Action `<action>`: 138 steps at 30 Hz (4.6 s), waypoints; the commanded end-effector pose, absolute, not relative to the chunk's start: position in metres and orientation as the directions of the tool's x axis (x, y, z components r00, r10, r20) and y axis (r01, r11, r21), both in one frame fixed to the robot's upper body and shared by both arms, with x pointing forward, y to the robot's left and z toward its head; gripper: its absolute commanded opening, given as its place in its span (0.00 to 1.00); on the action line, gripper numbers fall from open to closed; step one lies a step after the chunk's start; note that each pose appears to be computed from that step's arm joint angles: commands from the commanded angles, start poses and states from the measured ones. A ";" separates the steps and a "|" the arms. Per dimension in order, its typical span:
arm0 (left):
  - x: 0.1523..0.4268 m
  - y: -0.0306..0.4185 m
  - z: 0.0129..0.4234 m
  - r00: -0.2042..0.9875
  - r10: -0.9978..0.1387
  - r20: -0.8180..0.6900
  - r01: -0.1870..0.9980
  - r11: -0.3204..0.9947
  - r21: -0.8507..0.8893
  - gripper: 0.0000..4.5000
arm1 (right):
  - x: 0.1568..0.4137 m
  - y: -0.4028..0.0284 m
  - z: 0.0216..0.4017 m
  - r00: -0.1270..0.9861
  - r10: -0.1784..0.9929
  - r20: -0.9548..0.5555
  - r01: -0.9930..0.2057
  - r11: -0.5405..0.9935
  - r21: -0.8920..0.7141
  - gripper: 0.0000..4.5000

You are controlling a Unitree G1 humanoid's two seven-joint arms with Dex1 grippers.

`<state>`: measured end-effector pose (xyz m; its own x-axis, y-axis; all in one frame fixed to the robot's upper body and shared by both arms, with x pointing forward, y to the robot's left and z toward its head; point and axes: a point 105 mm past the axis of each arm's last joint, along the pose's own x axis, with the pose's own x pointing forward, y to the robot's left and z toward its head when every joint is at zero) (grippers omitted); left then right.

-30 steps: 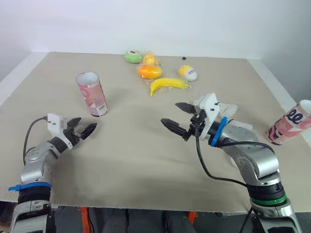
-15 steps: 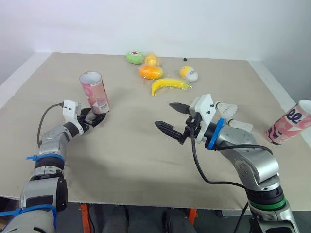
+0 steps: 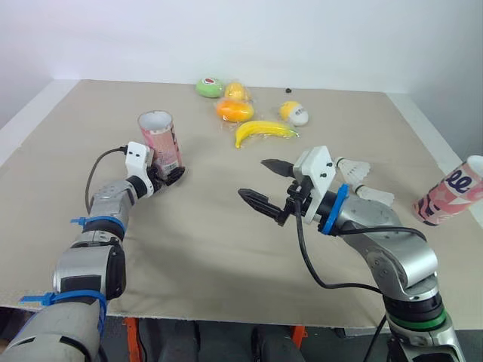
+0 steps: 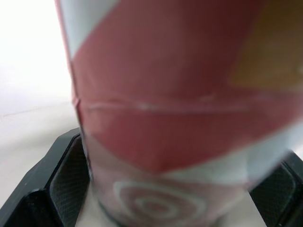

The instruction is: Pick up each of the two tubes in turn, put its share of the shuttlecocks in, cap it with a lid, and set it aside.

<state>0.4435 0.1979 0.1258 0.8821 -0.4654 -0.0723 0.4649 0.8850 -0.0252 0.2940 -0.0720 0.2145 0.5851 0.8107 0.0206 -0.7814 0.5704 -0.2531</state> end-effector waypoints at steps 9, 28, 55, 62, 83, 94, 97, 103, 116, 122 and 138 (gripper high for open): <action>0.450 0.188 0.139 0.886 -0.462 -0.042 0.463 0.887 0.006 0.74 | 0.287 -0.072 0.228 0.584 0.809 0.066 -0.765 0.576 -0.289 1.00; 0.411 0.160 0.175 0.513 -0.858 -0.030 0.855 0.508 0.104 0.69 | 0.304 -0.162 0.197 0.833 0.549 -0.069 -0.550 0.810 -0.203 1.00; 0.328 0.176 0.152 0.014 -0.762 -0.647 0.983 -0.107 0.147 0.69 | 0.398 -0.185 0.157 0.947 0.284 -0.149 -0.304 0.942 -0.143 1.00; 0.320 0.185 0.141 -0.018 -0.673 -0.739 0.976 -0.172 0.133 0.69 | 0.420 -0.180 0.154 0.955 0.260 -0.144 -0.283 0.944 -0.170 1.00; 0.308 0.175 0.122 -0.102 -0.675 -0.731 0.972 -0.225 0.073 0.69 | 0.359 -0.098 0.222 0.675 0.732 0.092 -0.687 0.669 -0.283 0.01; 0.314 0.170 0.120 -0.108 -0.685 -0.721 0.972 -0.225 0.068 0.69 | 0.249 -0.054 0.262 0.129 0.972 -0.198 -0.819 -0.007 -0.574 0.01; 0.317 0.168 0.121 -0.105 -0.685 -0.721 0.971 -0.228 0.076 0.69 | 0.252 -0.038 0.260 0.096 0.962 -0.255 -0.798 -0.079 -0.598 0.01; 0.320 0.166 0.122 -0.102 -0.686 -0.721 0.969 -0.231 0.083 0.69 | 0.264 -0.017 0.255 0.066 0.942 -0.329 -0.784 -0.155 -0.601 0.01; 0.319 0.165 0.122 -0.106 -0.696 -0.710 0.970 -0.229 0.079 0.69 | 0.252 -0.036 0.287 -0.035 0.977 -0.209 -0.853 -0.139 -0.504 0.97; 0.316 0.165 0.120 -0.112 -0.704 -0.702 0.971 -0.229 0.075 0.69 | 0.271 -0.107 0.271 0.368 0.929 -0.050 -0.856 0.317 -0.409 0.97; 0.310 0.166 0.114 -0.120 -0.717 -0.686 0.974 -0.220 0.060 0.69 | 0.269 -0.271 0.184 0.923 0.343 -0.173 -0.376 0.897 -0.232 0.97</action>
